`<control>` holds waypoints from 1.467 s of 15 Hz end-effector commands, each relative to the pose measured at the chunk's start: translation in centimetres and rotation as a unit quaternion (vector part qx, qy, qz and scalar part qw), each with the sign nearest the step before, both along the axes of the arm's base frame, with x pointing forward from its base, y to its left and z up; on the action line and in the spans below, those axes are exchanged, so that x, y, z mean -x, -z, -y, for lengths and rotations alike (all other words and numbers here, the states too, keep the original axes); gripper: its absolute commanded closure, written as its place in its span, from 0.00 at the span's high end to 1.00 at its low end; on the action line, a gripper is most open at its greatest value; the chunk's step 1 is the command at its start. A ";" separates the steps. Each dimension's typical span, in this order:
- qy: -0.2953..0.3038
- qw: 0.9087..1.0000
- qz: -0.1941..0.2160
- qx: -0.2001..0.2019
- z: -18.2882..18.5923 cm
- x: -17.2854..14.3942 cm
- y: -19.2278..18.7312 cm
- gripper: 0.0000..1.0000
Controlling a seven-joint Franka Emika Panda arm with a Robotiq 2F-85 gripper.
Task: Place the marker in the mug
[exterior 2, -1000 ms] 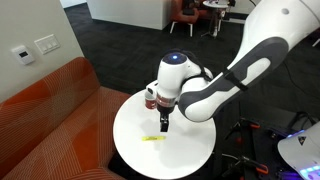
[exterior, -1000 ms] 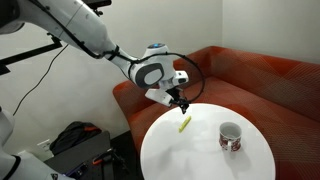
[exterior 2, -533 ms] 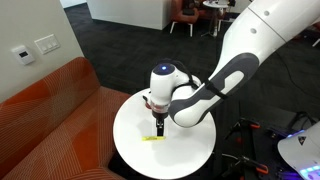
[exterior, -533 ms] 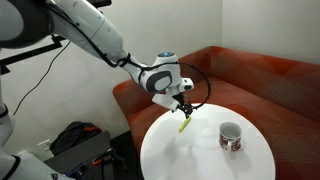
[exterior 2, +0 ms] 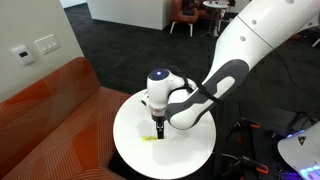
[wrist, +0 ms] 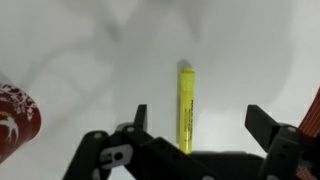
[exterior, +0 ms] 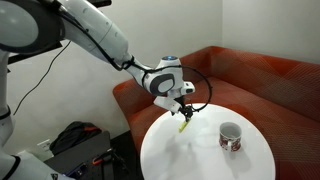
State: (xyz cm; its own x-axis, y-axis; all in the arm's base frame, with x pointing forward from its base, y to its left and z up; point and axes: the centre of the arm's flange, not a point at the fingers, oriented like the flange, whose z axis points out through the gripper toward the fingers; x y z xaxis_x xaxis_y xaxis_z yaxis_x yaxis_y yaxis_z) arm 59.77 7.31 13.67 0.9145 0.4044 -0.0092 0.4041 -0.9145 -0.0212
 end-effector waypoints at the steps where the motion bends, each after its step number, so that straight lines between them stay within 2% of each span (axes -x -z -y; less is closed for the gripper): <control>1: 0.000 1.000 0.001 0.002 0.0 0.0 0.0 1.00; 10: -0.019 1.000 0.000 0.010 -1.1 -1.0 3.7 1.00; 17: -0.012 0.999 0.037 0.002 -1.8 -2.6 6.1 1.00; 22: -0.011 0.999 0.044 -0.002 -2.0 -4.1 7.0 1.00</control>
